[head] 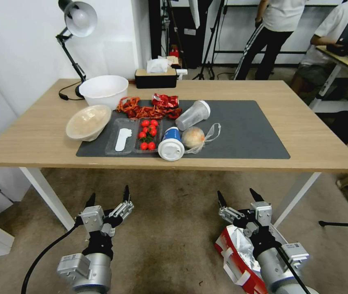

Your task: Pick up the food delivery bag from the floor and place it on the table.

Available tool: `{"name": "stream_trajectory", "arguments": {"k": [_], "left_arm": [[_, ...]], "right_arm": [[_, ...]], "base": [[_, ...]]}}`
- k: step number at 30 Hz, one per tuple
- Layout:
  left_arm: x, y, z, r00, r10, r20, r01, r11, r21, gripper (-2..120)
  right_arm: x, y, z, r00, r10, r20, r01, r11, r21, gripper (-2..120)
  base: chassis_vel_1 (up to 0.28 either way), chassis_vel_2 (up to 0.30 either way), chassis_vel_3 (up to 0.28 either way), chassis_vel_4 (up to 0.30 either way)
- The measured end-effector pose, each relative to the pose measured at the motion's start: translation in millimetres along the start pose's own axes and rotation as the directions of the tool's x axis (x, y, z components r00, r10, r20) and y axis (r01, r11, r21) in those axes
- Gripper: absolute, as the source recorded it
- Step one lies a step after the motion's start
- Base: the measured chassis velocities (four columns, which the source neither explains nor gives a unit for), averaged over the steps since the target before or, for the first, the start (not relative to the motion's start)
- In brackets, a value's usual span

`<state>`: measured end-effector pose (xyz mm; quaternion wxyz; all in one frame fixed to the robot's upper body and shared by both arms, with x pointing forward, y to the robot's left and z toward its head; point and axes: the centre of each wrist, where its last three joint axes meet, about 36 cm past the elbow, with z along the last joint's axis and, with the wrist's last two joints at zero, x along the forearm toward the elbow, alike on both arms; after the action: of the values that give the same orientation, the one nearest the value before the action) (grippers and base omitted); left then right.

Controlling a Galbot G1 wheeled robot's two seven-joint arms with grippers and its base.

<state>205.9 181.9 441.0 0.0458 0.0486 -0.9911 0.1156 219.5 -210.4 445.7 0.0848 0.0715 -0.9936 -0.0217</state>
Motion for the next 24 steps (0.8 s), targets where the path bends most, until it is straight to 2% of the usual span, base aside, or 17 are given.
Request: {"name": "stream_trajectory", "arguments": {"k": [24], "left_arm": [[-0.6, 1.1, 7.0, 1.000, 0.000, -0.011, 0.000, 1.000, 0.003, 100]], "right_arm": [[-2.2, -1.9, 6.8, 1.000, 0.000, -0.005, 0.000, 1.000, 0.007, 100]], "base": [[0.000, 0.000, 0.000, 0.000]]}}
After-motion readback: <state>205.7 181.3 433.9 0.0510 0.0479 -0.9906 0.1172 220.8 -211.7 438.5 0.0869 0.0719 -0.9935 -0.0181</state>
